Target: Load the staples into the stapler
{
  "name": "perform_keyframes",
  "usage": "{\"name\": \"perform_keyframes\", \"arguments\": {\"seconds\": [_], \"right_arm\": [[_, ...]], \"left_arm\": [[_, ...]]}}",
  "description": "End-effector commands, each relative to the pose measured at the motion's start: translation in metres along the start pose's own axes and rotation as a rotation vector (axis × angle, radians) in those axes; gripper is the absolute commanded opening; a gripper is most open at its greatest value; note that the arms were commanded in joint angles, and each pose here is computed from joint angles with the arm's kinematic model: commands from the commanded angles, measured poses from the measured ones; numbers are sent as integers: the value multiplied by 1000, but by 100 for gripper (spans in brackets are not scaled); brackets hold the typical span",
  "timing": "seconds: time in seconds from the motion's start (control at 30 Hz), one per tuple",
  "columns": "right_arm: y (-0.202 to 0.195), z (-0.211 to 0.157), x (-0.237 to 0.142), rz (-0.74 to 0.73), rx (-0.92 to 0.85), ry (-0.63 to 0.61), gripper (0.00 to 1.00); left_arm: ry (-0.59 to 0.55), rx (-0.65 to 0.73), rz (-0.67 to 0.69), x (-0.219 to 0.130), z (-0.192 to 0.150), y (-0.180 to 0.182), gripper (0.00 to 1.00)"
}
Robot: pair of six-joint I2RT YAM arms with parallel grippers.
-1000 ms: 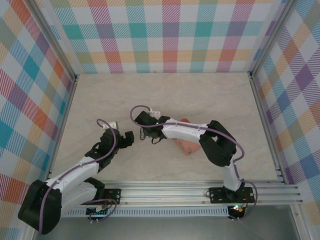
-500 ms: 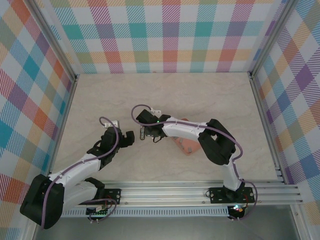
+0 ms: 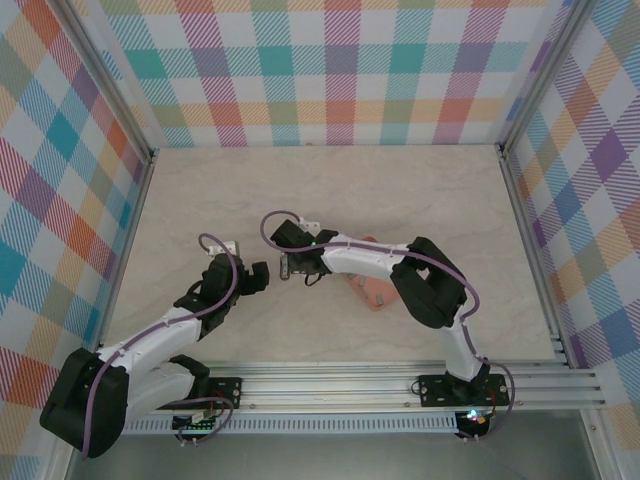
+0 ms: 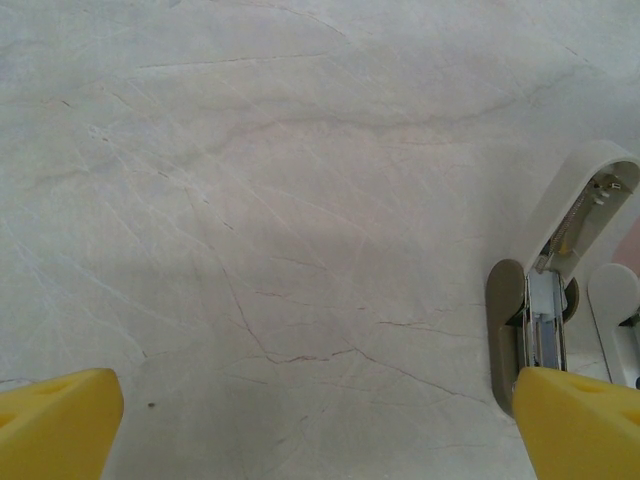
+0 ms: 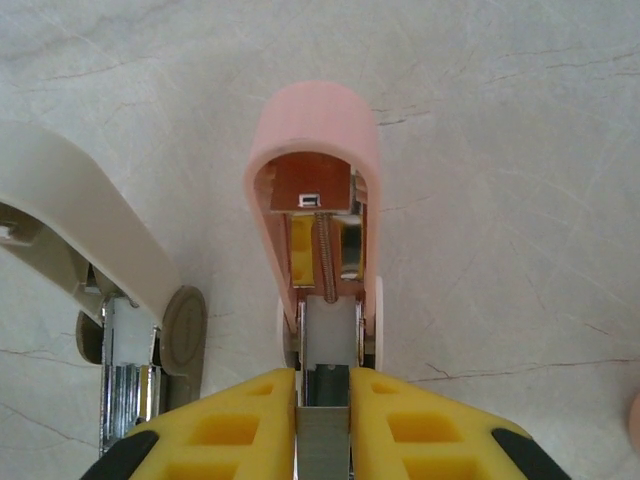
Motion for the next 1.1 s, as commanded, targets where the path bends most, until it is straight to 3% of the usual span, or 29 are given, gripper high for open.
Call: {"name": "perform_keyframes", "arguments": {"seconds": [0.0, 1.07], "right_arm": [[4, 4, 0, 6, -13, -6, 19], [5, 18, -21, 40, -51, -75, 20]], "left_arm": [[-30, 7, 16, 0, 11, 0, 100], [-24, 9, 13, 1, 10, 0, 100]]}}
Point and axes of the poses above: each hand's point on the last joint's axis, 136 mm out from that joint toward the fingers, its own x axis out along the fingers, its own y axis along the line the jaws close on, z = x × y, the point moved 8 cm from there along -x, back along the fingers, and after that the axes turned 7 degrees about x, right-handed, at the moved point
